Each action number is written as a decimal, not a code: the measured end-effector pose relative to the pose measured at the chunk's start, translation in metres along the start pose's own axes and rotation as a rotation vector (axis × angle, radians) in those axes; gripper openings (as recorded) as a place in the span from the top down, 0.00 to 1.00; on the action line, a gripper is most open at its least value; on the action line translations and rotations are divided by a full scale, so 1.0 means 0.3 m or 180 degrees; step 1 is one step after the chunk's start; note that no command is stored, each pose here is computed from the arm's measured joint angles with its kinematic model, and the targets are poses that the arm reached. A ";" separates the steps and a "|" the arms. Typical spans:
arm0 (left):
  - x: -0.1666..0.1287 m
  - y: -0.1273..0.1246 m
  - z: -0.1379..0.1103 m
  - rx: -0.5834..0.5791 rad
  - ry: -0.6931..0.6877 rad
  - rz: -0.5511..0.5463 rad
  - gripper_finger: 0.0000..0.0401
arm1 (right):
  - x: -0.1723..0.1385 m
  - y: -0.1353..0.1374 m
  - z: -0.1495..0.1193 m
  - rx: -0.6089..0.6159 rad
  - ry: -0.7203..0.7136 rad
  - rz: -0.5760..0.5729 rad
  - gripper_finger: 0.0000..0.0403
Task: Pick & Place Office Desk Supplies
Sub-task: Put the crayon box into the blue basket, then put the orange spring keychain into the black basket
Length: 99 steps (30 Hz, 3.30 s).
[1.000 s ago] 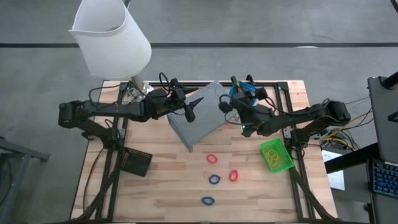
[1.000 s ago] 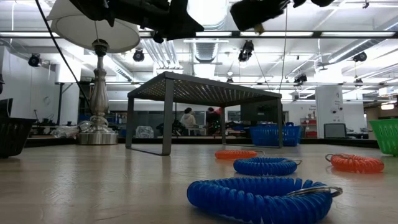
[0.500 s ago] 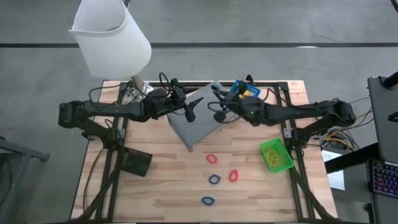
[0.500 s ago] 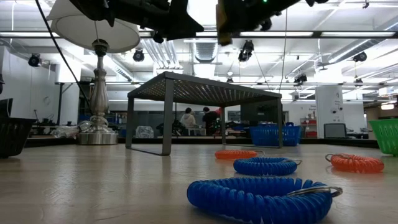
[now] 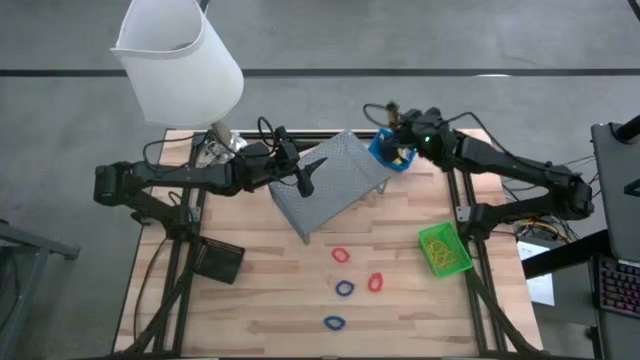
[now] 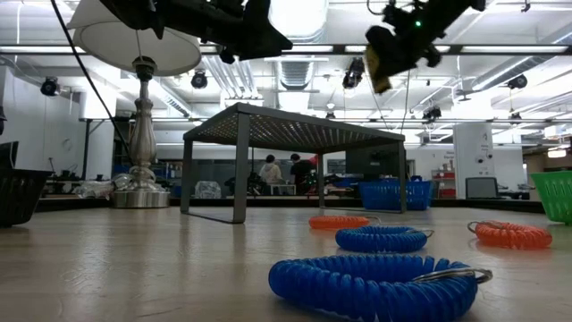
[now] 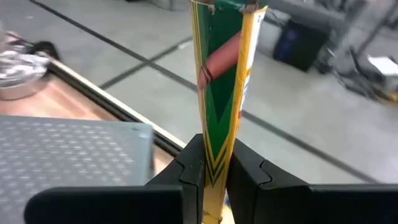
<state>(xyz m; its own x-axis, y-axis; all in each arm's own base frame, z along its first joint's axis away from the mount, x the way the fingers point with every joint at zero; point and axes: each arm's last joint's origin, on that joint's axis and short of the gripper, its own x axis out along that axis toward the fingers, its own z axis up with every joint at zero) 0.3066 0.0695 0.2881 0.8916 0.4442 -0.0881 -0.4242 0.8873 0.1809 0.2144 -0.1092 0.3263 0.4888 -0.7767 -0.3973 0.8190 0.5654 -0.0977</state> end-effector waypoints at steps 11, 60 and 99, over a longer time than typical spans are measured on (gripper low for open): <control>0.000 0.000 -0.005 0.0002 0.0052 0.0015 0.45 | 0.120 -0.148 -0.010 0.0379 0.0716 0.0000 0.91; 0.000 -0.002 -0.018 0.0038 0.0175 -0.0005 0.46 | 0.482 -0.232 -0.258 0.0410 0.2815 -0.0033 0.85; -0.001 -0.002 -0.018 0.0036 0.0175 -0.0005 0.46 | 0.344 -0.230 -0.079 0.0315 0.2646 0.0074 0.64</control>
<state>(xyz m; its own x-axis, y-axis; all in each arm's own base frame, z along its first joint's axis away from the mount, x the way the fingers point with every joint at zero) 0.3059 0.0695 0.2827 0.8820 0.4492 -0.1422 -0.4207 0.8867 0.1919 0.2013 -0.2219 0.2705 0.1568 -0.2854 -0.9455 0.8529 0.5218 -0.0160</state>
